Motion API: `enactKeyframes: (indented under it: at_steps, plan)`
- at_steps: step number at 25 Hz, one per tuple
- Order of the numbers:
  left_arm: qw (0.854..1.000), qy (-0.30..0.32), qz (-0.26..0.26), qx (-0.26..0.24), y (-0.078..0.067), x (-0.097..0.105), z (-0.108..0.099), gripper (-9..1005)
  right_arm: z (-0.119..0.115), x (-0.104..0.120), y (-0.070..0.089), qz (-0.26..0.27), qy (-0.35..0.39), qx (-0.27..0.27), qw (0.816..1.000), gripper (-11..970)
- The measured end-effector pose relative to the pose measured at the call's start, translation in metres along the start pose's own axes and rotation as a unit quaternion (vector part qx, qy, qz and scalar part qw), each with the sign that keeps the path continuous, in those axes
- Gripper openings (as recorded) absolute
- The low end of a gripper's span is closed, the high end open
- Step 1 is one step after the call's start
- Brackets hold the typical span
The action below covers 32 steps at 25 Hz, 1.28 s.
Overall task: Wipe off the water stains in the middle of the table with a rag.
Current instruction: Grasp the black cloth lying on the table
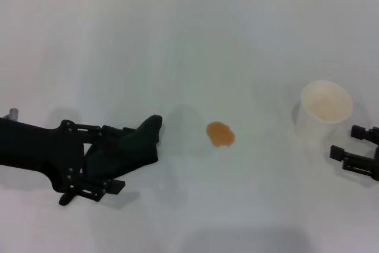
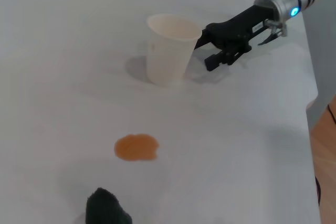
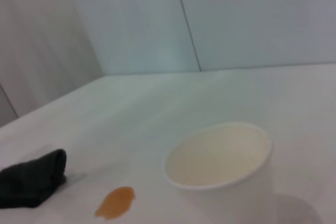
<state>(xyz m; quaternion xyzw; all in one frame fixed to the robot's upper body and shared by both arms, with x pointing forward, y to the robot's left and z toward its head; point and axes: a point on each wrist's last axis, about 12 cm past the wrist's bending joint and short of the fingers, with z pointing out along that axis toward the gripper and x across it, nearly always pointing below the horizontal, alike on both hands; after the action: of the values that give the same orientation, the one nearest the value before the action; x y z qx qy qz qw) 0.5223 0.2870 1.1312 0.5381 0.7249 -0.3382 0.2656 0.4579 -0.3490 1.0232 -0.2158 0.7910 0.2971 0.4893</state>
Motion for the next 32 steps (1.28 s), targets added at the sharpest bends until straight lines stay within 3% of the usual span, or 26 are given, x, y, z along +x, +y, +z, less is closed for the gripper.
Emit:
enactKeyframes:
  at_steps: [10, 19, 27, 32]
  plan:
    - [1.0, -0.004, 0.002, -0.005, 0.001, -0.001, -0.001, 879, -0.035, -0.014, 0.013, -0.029, -0.063, -0.02, 0.997, 867]
    - [1.0, -0.005, 0.005, -0.008, 0.003, -0.004, -0.001, 880, -0.039, -0.044, 0.016, -0.067, -0.096, -0.055, 0.992, 865]
    - [0.999, -0.016, 0.007, -0.03, 0.009, -0.008, -0.002, 880, -0.007, -0.091, 0.025, -0.129, -0.098, -0.128, 0.978, 861]
    - [0.999, -0.026, 0.007, -0.039, 0.011, -0.01, -0.003, 880, 0.02, -0.115, 0.029, -0.168, -0.061, -0.149, 0.973, 861]
